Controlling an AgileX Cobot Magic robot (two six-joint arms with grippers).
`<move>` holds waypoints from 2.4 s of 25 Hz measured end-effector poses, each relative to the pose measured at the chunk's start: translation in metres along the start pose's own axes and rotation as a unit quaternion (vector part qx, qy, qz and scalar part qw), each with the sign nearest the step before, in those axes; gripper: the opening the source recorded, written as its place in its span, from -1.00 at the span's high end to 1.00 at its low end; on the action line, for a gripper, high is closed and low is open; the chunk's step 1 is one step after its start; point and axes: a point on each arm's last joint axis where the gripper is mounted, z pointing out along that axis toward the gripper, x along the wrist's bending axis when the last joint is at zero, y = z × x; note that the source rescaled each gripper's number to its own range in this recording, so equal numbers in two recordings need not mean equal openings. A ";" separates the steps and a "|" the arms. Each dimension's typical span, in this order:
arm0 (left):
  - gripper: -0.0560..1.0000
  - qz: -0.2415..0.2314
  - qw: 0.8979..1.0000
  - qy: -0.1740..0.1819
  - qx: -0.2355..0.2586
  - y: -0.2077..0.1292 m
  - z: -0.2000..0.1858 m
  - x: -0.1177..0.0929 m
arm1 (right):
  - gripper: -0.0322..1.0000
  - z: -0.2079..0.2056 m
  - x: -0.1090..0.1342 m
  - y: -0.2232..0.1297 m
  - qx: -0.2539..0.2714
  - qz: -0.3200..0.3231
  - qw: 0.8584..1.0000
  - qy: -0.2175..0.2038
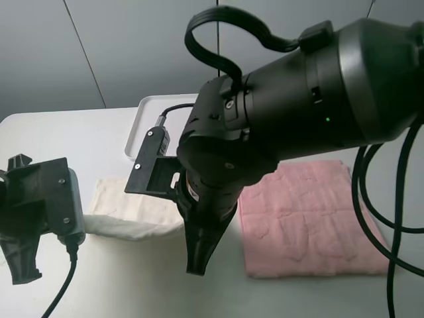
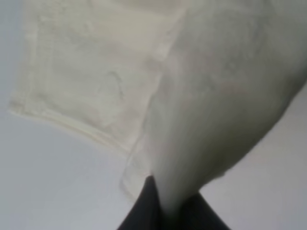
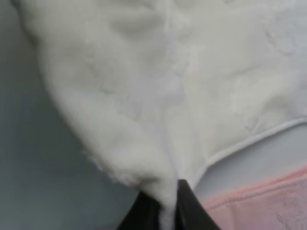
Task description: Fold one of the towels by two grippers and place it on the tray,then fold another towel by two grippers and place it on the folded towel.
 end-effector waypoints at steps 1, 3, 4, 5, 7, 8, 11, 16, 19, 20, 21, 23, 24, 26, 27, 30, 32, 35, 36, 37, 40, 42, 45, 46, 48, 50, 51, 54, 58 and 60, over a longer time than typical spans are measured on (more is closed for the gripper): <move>0.87 -0.017 1.000 0.003 -0.004 0.001 0.000 0.001 | 0.93 0.000 -0.001 0.000 -0.002 0.013 1.000 -0.007; 0.87 -0.038 0.999 0.013 -0.010 0.002 0.000 0.002 | 0.93 0.000 -0.006 0.001 -0.004 0.032 0.999 -0.030; 0.87 -0.049 0.999 0.017 -0.012 0.002 0.000 0.003 | 0.93 0.000 -0.008 0.001 -0.008 0.045 0.998 -0.041; 0.87 -0.059 0.998 0.022 -0.011 0.002 0.000 0.004 | 0.93 0.000 -0.010 0.002 -0.013 0.056 0.997 -0.054; 0.87 -0.072 0.997 0.035 -0.008 0.001 0.000 0.006 | 0.93 -0.001 -0.014 0.004 -0.026 0.069 0.995 -0.073; 0.87 -0.085 0.995 0.041 -0.010 0.001 0.000 0.008 | 0.93 -0.001 -0.014 0.005 -0.032 0.076 0.994 -0.077; 0.87 -0.113 0.991 0.066 -0.018 0.002 -0.001 0.012 | 0.93 -0.001 -0.019 0.006 -0.046 0.093 0.991 -0.082; 0.87 -0.147 0.986 0.076 -0.021 0.004 0.007 0.016 | 0.93 0.003 -0.039 0.002 -0.059 0.151 0.983 -0.086; 0.87 -0.163 0.985 0.063 -0.011 0.007 0.020 0.016 | 0.93 0.004 -0.050 -0.001 -0.069 0.171 0.979 -0.086; 0.87 -0.168 0.984 0.062 -0.013 0.010 0.023 0.017 | 0.93 0.005 -0.053 -0.002 -0.070 0.176 0.978 -0.086; 0.87 -0.172 0.983 0.059 -0.010 0.012 0.027 0.019 | 0.93 0.005 -0.055 -0.003 -0.070 0.181 0.977 -0.086; 0.87 -0.181 0.982 0.056 -0.007 0.018 0.034 0.023 | 0.93 0.006 -0.058 -0.004 -0.070 0.186 0.976 -0.087; 0.87 -0.186 0.981 0.055 -0.005 0.021 0.037 0.025 | 0.93 0.006 -0.059 -0.004 -0.069 0.187 0.976 -0.087; 0.85 -0.199 0.979 0.052 0.000 0.026 0.044 0.029 | 0.93 0.010 -0.061 -0.005 -0.064 0.190 0.976 -0.087; 0.82 -0.206 0.977 0.052 0.000 0.028 0.046 0.031 | 0.93 0.013 -0.061 -0.006 -0.060 0.191 0.976 -0.087; 0.71 -0.220 0.974 0.048 0.007 0.032 0.053 0.034 | 0.93 0.024 -0.059 -0.006 -0.045 0.185 0.978 -0.088; 0.66 -0.223 0.974 0.048 0.008 0.034 0.055 0.036 | 0.93 0.028 -0.061 -0.005 -0.052 0.186 0.977 -0.094; 0.64 -0.242 0.969 0.053 0.009 0.032 0.055 0.041 | 0.93 0.031 -0.063 -0.001 -0.076 0.192 0.973 -0.108; 0.64 -0.261 0.964 0.056 0.012 0.028 0.056 0.044 | 0.93 0.032 -0.064 0.001 -0.083 0.196 0.971 -0.111; 0.64 -0.284 0.957 0.060 0.014 0.024 0.056 0.048 | 0.93 0.035 -0.065 0.001 -0.086 0.198 0.969 -0.116; 0.64 -0.337 0.939 0.071 0.015 0.014 0.056 0.058 | 0.93 0.044 -0.065 0.003 -0.094 0.195 0.968 -0.125; 0.62 -0.349 0.934 0.073 0.013 0.012 0.056 0.060 | 0.93 0.048 -0.067 0.005 -0.103 0.188 0.967 -0.136; 0.40 -0.353 0.933 0.073 0.006 0.013 0.056 0.061 | 0.70 0.047 -0.070 0.009 -0.126 0.176 0.965 -0.151; 0.24 -0.353 0.933 0.073 0.006 0.013 0.056 0.061 | 0.52 0.047 -0.070 0.010 -0.133 0.172 0.964 -0.153; -0.20 -0.353 0.933 0.073 0.004 0.013 0.056 0.061 | -0.08 0.046 -0.071 0.011 -0.141 0.174 0.963 -0.153; -0.76 -0.352 0.933 0.073 0.005 0.013 0.056 0.061 | -0.67 0.046 -0.071 0.011 -0.144 0.186 0.960 -0.153; -0.87 -0.352 0.933 0.074 0.007 0.013 0.056 0.061 | -0.86 0.046 -0.072 0.011 -0.144 0.191 0.958 -0.157; -0.95 -0.366 0.927 0.077 0.020 0.010 0.056 0.061 | -0.98 0.046 -0.075 0.008 -0.134 0.206 0.954 -0.175; -0.95 -0.444 0.890 0.091 0.040 0.003 0.054 0.067 | -1.00 0.045 -0.077 0.003 -0.101 0.238 0.949 -0.178; -0.95 -0.496 0.861 0.100 0.054 -0.003 0.051 0.076 | -1.00 0.044 -0.082 0.003 -0.082 0.266 0.949 -0.149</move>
